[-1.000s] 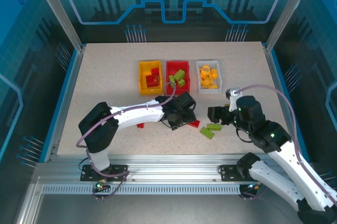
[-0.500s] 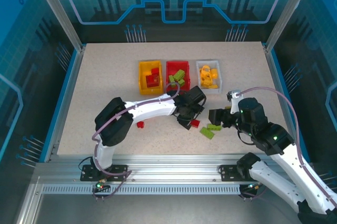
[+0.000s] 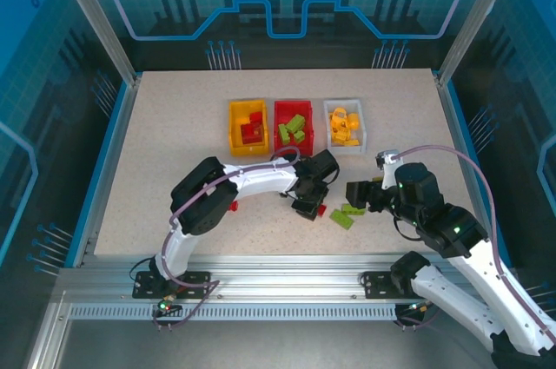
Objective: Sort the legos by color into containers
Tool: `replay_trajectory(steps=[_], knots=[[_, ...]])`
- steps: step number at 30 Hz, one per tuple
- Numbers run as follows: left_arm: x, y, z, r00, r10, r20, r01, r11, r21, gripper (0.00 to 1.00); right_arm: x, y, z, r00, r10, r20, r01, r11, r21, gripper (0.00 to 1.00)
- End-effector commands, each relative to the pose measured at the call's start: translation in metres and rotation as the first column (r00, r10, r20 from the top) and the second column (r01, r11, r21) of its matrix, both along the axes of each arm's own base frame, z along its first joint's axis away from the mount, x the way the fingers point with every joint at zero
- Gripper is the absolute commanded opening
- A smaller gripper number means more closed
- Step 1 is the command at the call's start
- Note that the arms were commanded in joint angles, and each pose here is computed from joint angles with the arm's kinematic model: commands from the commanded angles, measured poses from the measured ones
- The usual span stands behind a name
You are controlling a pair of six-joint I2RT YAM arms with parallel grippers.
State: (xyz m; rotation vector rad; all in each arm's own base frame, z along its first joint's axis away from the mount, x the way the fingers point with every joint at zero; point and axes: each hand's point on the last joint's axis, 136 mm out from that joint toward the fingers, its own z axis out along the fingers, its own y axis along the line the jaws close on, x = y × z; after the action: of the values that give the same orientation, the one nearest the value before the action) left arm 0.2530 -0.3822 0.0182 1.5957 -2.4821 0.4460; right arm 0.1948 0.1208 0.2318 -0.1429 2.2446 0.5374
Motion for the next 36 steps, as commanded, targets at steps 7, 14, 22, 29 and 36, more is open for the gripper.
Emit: replay_trajectory(steps=[7, 14, 22, 29, 36], knots=[[0.019, 0.043, 0.025, 0.981, 0.012, 0.193, -0.021, 0.999, 0.042, 0.25, -0.004, 0.027, -0.002, 0.993, 0.120, -0.012, -0.119, 0.990, 0.072, 0.79], [0.067, 0.133, 0.076, 0.908, -0.190, 0.373, 0.124, 0.973, 0.196, 0.25, -0.001, 0.096, 0.001, 0.930, 0.366, -0.003, -0.353, 0.899, 0.258, 0.80], [0.150, 0.232, 0.110, 0.837, -0.425, 0.346, 0.224, 0.842, 0.491, 0.26, 0.029, 0.150, -0.009, 0.923, 0.384, -0.020, -0.370, 0.901, 0.228, 0.79], [0.223, 0.257, 0.109, 0.792, -0.555, 0.253, 0.313, 0.726, 0.612, 0.34, 0.041, 0.174, -0.003, 0.924, 0.382, -0.016, -0.375, 0.912, 0.164, 0.78], [0.251, 0.268, 0.093, 0.790, -0.600, 0.129, 0.368, 0.632, 0.682, 0.38, 0.042, 0.161, -0.008, 0.942, 0.334, -0.028, -0.328, 0.936, 0.130, 0.78]])
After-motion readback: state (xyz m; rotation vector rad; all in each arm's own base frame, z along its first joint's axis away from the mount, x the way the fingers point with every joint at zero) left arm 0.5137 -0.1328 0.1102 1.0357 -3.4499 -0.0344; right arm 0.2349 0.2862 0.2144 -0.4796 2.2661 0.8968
